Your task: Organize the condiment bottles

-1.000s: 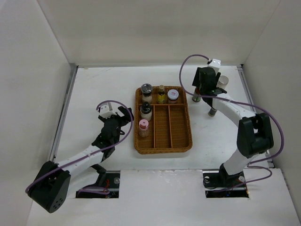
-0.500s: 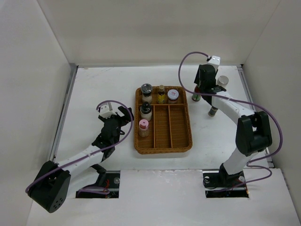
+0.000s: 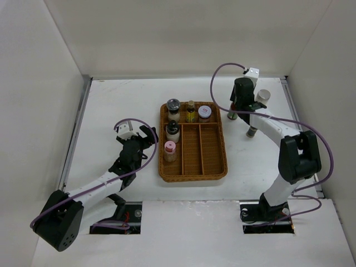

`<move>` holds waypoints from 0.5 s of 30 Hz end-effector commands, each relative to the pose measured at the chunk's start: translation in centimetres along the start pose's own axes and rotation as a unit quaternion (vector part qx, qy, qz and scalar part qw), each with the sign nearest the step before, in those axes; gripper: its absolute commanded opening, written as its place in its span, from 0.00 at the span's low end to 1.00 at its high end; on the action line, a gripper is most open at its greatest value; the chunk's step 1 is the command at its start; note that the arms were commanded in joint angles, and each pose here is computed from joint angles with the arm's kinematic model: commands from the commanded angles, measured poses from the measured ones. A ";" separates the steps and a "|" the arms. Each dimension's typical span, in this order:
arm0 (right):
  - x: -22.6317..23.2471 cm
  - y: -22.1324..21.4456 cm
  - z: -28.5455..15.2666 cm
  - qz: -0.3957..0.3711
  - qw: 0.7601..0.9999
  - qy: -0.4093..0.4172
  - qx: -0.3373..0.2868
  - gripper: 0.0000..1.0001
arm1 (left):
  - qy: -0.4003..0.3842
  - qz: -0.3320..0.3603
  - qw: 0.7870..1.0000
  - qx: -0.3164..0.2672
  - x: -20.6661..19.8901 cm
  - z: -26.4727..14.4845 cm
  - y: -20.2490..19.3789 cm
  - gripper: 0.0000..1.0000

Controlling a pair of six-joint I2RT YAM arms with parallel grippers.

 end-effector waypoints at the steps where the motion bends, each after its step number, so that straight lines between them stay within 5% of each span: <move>1: 1.0 6.4 -3.9 0.049 0.993 0.025 -0.108 0.26 | -0.015 -0.017 1.000 -0.019 -0.6 0.0 0.8 0.86; 7: 1.5 10.2 -11.5 0.065 0.981 0.080 -0.165 0.25 | -0.015 -0.017 1.000 -0.019 -0.7 0.0 0.8 0.86; 15: 3.8 8.3 -19.6 0.051 0.970 0.189 -0.142 0.25 | -0.013 -0.018 1.000 -0.021 -0.5 0.2 0.9 0.86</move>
Point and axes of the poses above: each gripper's point midway between its finger pads, its own z axis out along the fingers, its own x axis along the line the jaws close on, y = z × x, the point moved 8 cm from there along -z, back along the fingers, and after that the axes turned 10 degrees about z, right-handed, at the moved point
